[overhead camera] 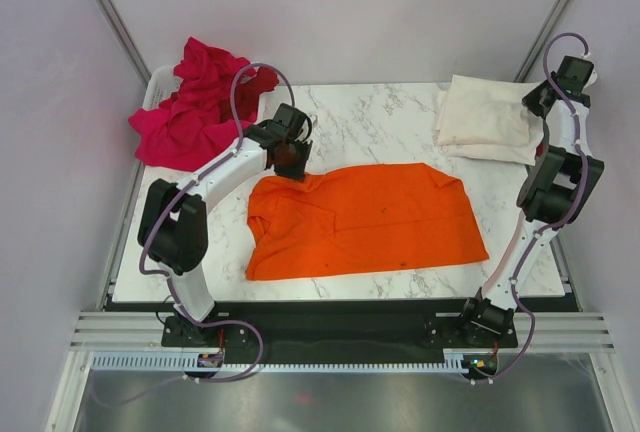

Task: Fold and stack the t-shirts
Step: Fold the tshirt

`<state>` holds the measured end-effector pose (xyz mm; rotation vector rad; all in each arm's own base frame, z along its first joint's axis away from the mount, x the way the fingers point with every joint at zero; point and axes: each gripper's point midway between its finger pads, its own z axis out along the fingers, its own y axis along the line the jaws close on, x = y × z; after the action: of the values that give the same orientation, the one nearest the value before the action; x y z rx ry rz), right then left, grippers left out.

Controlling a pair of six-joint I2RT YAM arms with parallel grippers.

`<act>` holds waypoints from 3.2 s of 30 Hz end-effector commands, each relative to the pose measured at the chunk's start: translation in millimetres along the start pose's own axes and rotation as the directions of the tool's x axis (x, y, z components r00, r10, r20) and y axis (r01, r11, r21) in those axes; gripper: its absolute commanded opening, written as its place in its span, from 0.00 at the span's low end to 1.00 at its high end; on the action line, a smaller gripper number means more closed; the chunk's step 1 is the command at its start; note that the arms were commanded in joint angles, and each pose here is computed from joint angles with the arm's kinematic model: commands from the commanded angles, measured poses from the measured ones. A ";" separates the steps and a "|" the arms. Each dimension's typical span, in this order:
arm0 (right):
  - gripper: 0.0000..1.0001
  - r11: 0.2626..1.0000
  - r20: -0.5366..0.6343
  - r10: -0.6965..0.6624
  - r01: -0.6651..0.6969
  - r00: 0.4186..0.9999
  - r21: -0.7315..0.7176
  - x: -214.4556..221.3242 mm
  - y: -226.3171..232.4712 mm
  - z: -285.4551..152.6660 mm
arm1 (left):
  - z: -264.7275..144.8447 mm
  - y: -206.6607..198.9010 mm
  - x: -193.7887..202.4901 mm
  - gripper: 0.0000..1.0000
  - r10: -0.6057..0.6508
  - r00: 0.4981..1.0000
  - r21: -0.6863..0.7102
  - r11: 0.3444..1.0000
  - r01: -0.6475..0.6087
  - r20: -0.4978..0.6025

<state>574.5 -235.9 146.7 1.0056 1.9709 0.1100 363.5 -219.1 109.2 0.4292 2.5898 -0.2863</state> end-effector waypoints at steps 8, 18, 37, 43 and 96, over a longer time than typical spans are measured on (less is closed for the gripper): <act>0.71 0.932 0.142 0.114 -0.156 0.983 0.328 -51.0 -127.3 -21.5 | -8.2 -9.0 -5.7 0.02 0.057 0.998 -0.002 0.998 -0.057 0.040; 0.91 0.976 0.315 0.059 -0.121 0.947 0.181 -112.8 -45.1 -150.4 | -9.5 -4.6 -6.5 0.02 0.078 0.996 -0.051 0.996 -0.075 0.049; 0.75 0.946 -0.316 -0.214 0.115 0.924 -0.304 230.6 29.0 -200.1 | -16.2 16.6 -11.8 0.02 0.046 0.996 -0.134 0.990 -0.036 0.075; 0.75 0.947 -0.411 -0.238 0.116 0.880 -0.299 274.3 21.1 -186.1 | -21.5 33.7 -15.7 0.02 0.004 0.995 -0.180 0.984 0.014 0.097; 0.00 0.966 -0.353 -0.209 0.137 0.912 -0.218 239.0 31.7 -153.5 | -27.2 40.3 -17.0 0.02 0.028 0.994 -0.208 0.978 -0.006 0.104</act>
<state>401.9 -1.2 43.2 0.7469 2.4363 0.3830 376.8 -185.2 113.1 0.3444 2.5507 -0.0594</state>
